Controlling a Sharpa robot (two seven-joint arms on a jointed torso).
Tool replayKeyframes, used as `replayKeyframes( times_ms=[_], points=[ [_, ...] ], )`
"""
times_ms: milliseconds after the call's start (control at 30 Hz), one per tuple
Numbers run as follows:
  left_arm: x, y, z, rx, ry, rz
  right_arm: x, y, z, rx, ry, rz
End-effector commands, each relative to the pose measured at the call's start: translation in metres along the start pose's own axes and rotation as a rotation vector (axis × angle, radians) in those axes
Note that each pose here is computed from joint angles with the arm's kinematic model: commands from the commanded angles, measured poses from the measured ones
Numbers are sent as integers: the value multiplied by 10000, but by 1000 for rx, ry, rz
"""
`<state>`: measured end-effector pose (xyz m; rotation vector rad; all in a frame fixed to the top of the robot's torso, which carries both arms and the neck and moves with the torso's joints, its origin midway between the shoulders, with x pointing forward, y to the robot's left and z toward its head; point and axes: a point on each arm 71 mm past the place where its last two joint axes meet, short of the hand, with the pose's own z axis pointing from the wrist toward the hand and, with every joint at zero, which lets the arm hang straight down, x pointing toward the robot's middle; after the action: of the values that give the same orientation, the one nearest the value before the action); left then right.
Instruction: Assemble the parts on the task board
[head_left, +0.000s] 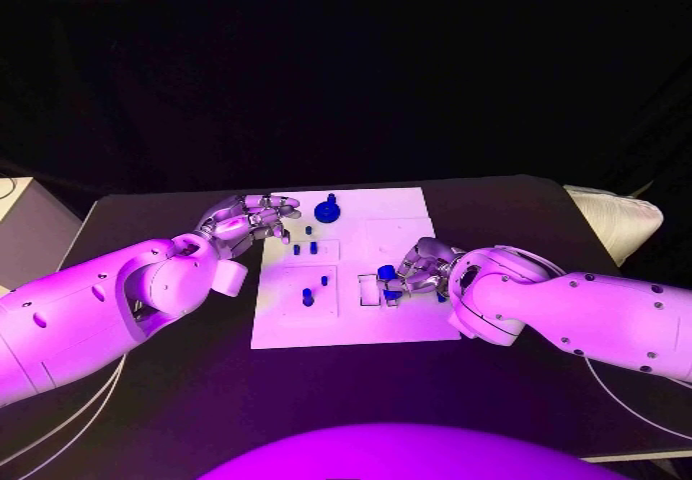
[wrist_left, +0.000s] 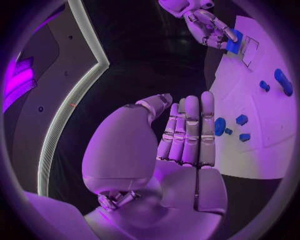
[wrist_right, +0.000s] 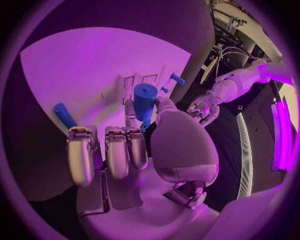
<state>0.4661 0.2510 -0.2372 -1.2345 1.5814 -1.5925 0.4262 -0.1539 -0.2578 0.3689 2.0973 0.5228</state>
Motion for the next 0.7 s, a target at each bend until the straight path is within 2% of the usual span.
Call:
replayKeyframes(
  times_ms=[33, 500, 700],
  points=[
    [30, -6, 4, 4, 20, -10, 43, 30, 30, -6, 15, -1],
    [25, -8, -3, 0, 17, -7, 132, 84, 114, -12, 55, -64],
    [26, -9, -5, 0, 18, -7, 147, 105, 120, -20, 50, -71]
  ],
)
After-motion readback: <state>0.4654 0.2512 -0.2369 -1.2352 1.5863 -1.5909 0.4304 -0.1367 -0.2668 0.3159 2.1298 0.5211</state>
